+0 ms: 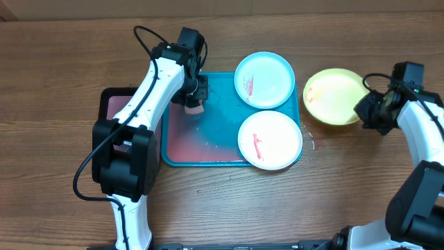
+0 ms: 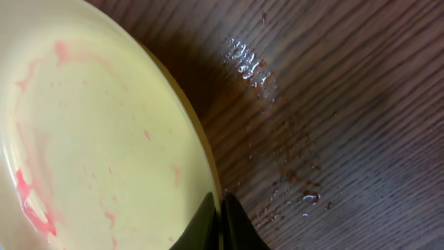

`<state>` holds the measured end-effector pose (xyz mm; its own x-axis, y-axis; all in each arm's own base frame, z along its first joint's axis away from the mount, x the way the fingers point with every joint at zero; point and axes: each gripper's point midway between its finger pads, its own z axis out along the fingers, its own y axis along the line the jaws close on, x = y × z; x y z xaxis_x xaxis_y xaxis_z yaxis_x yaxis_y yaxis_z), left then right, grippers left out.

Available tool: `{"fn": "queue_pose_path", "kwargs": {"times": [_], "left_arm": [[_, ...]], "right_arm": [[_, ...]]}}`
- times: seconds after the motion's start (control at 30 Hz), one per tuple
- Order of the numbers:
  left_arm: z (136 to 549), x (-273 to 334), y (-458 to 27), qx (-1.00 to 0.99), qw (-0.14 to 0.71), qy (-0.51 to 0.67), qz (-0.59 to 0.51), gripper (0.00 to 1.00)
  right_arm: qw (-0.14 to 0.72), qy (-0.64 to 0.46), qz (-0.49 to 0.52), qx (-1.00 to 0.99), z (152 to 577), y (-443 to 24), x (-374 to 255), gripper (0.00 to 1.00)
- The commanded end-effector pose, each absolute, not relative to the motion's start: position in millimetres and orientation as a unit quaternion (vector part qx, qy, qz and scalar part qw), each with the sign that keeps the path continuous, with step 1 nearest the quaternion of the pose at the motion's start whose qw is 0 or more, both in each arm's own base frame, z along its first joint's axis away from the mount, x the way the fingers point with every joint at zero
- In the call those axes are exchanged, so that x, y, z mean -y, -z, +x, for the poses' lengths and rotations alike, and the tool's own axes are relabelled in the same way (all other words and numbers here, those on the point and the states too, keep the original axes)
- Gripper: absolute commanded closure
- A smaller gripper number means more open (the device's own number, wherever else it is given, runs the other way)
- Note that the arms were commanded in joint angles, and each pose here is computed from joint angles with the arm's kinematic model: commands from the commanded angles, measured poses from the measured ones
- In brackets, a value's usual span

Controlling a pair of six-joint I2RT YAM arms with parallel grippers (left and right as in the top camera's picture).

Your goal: Clean dirty plates on tray and stack at the side

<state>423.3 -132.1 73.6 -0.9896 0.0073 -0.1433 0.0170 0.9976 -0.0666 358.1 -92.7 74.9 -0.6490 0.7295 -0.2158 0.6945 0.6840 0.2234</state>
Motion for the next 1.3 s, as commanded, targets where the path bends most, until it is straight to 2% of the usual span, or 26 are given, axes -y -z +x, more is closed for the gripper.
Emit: {"fn": "queue_pose_path", "kwargs": {"times": [0.0,0.2,0.47,0.63,0.77,0.9,1.0,1.27], "left_arm": [[419,134,-67,-0.997,0.062,0.036,0.003,0.96],[419,134,-67,-0.997,0.062,0.037,0.003,0.95],[419,134,-67,-0.997,0.061,0.037,0.002,0.96],[419,134,-67,-0.997,0.061,0.037,0.001,0.96],[419,134,-67,-0.997,0.061,0.037,0.001,0.96],[422,134,-68,-0.997,0.067,0.039,-0.009,0.96],[429,130,-77,-0.996,0.077,0.043,-0.03,0.96],[457,118,-151,-0.987,0.135,0.042,-0.074,0.96]], "right_arm": [[0.187,-0.011,0.374,-0.909,367,-89,102,0.96],[0.246,0.057,0.383,-0.889,383,-107,108,0.96],[0.371,0.109,0.344,-0.856,402,-177,84,0.96],[0.411,0.142,0.333,-0.837,398,-204,73,0.96],[0.409,0.132,0.313,-0.847,399,-203,56,0.96],[0.382,0.054,0.254,-0.887,401,-189,-2,0.96],[0.355,0.002,0.251,-0.901,390,-179,-47,0.96],[0.304,-0.044,0.273,-0.912,368,-145,-123,0.96]]}}
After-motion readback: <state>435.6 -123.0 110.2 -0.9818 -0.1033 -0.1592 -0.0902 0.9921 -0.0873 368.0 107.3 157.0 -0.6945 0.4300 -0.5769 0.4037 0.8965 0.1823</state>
